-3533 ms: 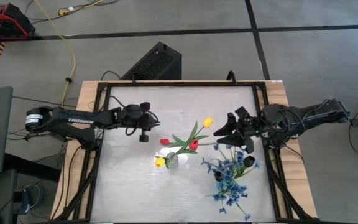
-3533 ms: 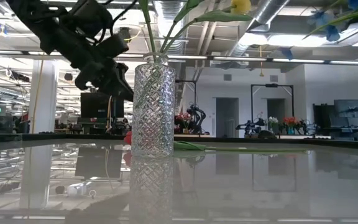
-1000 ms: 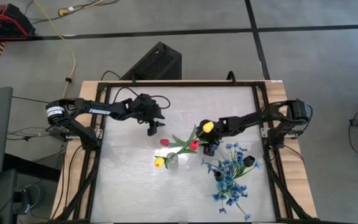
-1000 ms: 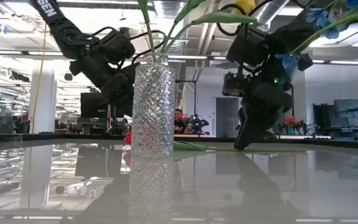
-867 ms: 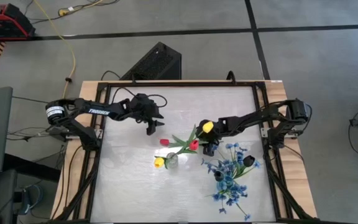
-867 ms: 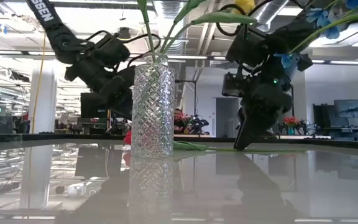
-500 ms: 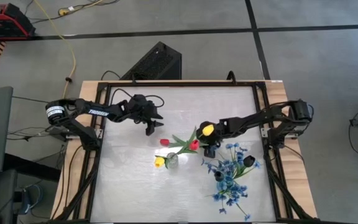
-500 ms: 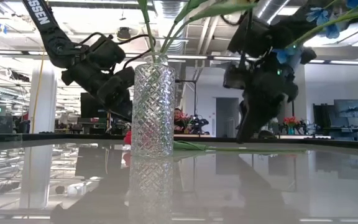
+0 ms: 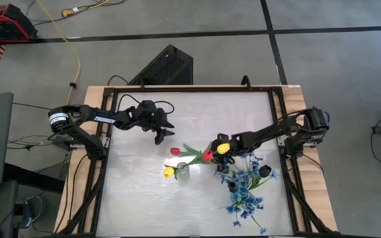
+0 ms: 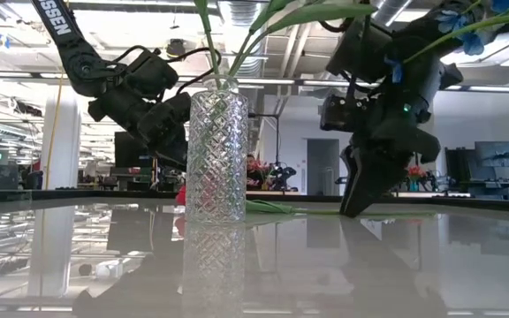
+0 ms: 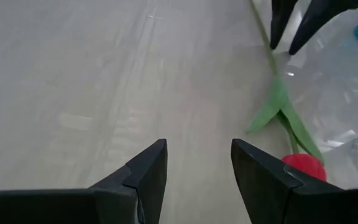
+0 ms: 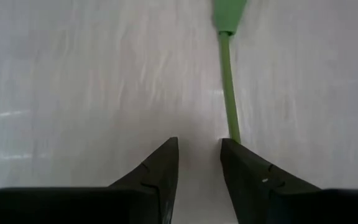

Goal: Sort flowers into vase by color
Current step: Put the red flower into the transparent vase

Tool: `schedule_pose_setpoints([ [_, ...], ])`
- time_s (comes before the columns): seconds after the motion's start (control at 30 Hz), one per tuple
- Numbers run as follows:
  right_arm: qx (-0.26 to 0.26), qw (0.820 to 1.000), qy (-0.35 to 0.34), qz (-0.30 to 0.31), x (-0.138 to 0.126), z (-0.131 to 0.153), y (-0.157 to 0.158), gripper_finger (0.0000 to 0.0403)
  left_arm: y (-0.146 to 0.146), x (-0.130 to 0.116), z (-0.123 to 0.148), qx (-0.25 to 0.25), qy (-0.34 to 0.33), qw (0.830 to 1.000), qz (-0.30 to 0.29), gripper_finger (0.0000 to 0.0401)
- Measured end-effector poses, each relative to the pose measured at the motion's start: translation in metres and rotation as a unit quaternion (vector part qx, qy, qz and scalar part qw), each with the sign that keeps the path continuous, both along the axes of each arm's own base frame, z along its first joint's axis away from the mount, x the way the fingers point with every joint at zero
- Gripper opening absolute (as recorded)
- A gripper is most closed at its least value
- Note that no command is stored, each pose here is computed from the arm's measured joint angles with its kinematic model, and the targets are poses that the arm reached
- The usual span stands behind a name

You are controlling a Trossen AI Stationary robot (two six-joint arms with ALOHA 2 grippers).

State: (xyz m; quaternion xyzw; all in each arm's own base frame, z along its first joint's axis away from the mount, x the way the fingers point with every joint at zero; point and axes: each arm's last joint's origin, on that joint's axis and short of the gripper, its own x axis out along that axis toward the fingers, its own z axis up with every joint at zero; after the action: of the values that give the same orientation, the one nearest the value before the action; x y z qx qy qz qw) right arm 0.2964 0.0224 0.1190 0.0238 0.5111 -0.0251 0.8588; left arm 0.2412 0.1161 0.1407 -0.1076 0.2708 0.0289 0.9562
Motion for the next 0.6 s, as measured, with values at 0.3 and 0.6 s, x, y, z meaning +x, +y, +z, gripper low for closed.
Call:
schedule_pose_setpoints([
  [0.3, -0.013, 0.999, 0.011, -0.035, -0.002, -0.004, 0.002, 0.009, -0.002, 0.0, 0.0, -0.029, -0.01, 0.999, -0.028, 0.0167],
  [0.6, -0.018, 0.998, -0.058, -0.019, -0.009, 0.037, 0.002, 0.0095, -0.002, 0.0, 0.001, -0.035, -0.012, 0.999, -0.029, 0.0167],
])
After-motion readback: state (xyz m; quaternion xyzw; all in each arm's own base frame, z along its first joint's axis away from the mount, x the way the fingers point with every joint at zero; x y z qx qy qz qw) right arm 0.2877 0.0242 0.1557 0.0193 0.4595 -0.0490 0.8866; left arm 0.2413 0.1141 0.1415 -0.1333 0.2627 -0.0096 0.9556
